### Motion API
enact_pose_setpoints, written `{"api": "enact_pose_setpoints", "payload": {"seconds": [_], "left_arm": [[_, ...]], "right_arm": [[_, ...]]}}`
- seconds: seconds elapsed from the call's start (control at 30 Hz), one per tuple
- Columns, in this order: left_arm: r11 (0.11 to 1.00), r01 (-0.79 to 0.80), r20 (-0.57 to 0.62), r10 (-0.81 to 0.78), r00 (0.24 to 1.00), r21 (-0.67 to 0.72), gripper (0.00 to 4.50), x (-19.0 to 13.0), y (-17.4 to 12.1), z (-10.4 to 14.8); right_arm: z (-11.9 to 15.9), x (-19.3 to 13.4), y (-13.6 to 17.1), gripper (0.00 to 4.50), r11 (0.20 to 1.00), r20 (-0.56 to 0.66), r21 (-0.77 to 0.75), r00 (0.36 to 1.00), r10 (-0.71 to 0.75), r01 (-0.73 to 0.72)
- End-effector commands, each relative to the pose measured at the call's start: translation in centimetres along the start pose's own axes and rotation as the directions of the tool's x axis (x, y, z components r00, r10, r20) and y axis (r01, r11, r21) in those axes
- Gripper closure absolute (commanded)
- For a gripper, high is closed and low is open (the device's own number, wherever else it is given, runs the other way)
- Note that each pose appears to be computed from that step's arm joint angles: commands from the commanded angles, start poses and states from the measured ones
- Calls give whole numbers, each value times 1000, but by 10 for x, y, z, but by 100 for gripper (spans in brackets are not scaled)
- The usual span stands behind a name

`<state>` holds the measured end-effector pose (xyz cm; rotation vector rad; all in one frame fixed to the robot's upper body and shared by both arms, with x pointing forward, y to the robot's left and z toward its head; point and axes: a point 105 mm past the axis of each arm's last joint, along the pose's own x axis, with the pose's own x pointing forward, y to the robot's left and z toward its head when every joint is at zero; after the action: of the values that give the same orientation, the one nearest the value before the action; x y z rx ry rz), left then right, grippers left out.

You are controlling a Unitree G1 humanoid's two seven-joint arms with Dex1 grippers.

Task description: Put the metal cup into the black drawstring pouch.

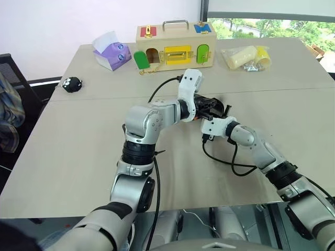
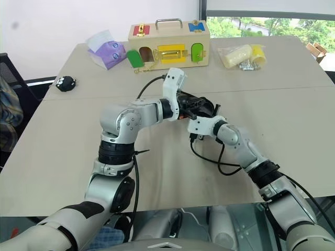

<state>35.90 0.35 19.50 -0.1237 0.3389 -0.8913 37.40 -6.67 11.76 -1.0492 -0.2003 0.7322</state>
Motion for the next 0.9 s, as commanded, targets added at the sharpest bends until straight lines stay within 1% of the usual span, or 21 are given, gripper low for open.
{"api": "enact_pose_setpoints", "payload": {"seconds": [0.03,0.07,0.1,0.2,0.3,0.4,0.5,0.57,0.6,0.67,0.7,0.77,0.83,0.9], "left_arm": [[1000,8,96,-10,995,26,450,-7,-1,19],[1000,-18,93,16,996,14,450,-7,6,16],[999,-41,86,40,995,8,450,-6,12,14],[999,-52,87,52,995,-3,450,-6,19,13],[999,-51,93,52,994,-14,450,-7,22,15],[998,-53,96,55,994,-24,450,-8,24,16],[998,-53,100,57,993,-39,450,-8,24,16],[998,-51,103,56,993,-44,450,-9,24,17],[998,-51,104,55,993,-44,450,-9,24,18],[998,-53,105,57,993,-40,450,-9,25,18],[998,-56,106,60,993,-41,450,-9,26,19],[997,-61,107,66,992,-49,450,-9,28,19],[997,-61,108,67,992,-52,450,-8,28,19],[997,-62,108,67,992,-49,450,-9,28,19]], "right_arm": [[4,-11,-15,256,996,67,-11,994,-90,91],[6,-14,-18,208,993,90,-8,989,-117,118],[8,-17,-18,170,992,111,-9,986,-127,129],[14,-23,-16,170,990,159,-19,978,-138,143],[24,-33,-21,170,983,213,-7,961,-179,184],[29,-46,-26,170,973,240,11,944,-226,230],[32,-67,-32,170,955,266,26,918,-293,297],[23,-78,-32,170,948,231,49,920,-316,313],[9,-81,-29,170,949,168,84,935,-313,303],[-18,-84,-19,170,942,47,198,957,-286,271],[-28,-83,-14,170,926,4,279,964,-266,254],[-41,-76,-8,170,861,-44,454,971,-236,229],[-44,-71,-4,170,816,-52,541,976,-210,204],[-52,-65,-7,170,739,-93,632,970,-226,232]]}}
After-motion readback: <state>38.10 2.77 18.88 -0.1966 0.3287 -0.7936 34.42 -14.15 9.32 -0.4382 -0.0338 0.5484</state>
